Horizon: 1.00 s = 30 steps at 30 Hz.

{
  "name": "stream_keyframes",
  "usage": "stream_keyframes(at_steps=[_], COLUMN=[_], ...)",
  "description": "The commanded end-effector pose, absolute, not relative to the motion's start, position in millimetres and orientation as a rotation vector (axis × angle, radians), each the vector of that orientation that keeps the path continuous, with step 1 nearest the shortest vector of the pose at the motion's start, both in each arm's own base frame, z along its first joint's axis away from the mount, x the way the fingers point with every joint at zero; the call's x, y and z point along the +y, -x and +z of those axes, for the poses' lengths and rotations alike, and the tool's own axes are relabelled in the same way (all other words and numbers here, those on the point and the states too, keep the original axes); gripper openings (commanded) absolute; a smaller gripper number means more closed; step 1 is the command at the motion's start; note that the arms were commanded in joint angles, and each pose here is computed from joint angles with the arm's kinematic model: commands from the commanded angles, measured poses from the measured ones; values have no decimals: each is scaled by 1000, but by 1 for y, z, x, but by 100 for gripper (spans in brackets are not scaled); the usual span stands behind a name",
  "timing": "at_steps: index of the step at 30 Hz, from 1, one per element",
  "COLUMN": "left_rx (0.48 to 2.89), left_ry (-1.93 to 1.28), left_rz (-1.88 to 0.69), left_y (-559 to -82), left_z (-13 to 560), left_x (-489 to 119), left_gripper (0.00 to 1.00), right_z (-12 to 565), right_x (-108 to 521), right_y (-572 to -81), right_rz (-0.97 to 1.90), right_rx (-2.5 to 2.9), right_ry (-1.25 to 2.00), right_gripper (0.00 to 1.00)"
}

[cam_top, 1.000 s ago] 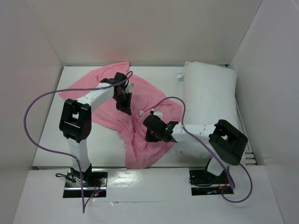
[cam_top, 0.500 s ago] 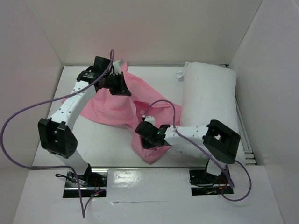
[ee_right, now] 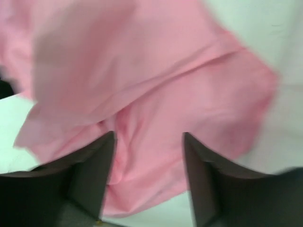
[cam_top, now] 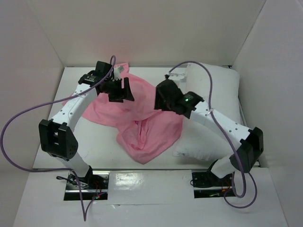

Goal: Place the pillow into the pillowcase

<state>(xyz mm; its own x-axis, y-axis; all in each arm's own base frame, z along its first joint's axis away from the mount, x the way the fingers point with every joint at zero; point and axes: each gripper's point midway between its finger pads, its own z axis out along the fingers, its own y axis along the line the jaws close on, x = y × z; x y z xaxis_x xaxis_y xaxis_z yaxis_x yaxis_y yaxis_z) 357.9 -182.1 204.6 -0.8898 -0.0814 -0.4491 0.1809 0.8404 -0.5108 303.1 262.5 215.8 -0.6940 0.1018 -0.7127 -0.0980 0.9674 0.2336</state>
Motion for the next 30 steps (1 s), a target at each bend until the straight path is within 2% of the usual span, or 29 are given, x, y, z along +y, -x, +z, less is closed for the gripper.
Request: stream_keyframes(at_steps=[1,3,10,12,14,16,20,21,23,24,26,27,29,30], left_rx=[2501,2539,2558,2585,2588,2635,2677,2677,2657,2667,2649,2650,2643,2654], left_ry=[-36,0,-55,-44,-26,5,23,23,8,5,2,-2,6,7], left_rz=[-634,-591,-585,-557,-506,-461,-458,-458,-467,-478,-484,-498,-515,-512], left_y=[-379,-385,-398,-409,-422,-428,-431,-431,-431,-429,-428,-427,-423,-421], left_z=[218,204,195,180,173,153,140,140,146,143,151,152,158,154], left_x=[-164,-160,-189,-190,-187,-184,-187,-187,-191,-192,-192,-194,-194,-193], left_gripper=[81,81,80,83,84,84,83,82,81,81,79,79,79,79], right_z=[216,210,170,143,127,125,179,217,247,273,274,298,273,291], right_x=[198,175,151,129,93,73,98,105,113,100,78,65,23,14], right_y=[-295,-290,-235,-219,-214,-222,-286,-305,-336,-355,-388,-410,-451,-470], right_rz=[110,98,166,59,-177,-264,-96,-39,-13,-32,-134,-130,-255,-246], right_rx=[2383,2409,2554,2620,2605,2537,2370,2286,2177,2113,2095,2032,2071,2023], right_ry=[-43,-127,-236,-416,-580,-714,-599,-540,-489,-485,-519,-561,-635,-671], right_gripper=[61,53,55,57,57,57,66,69,81,82,83,83,85,86])
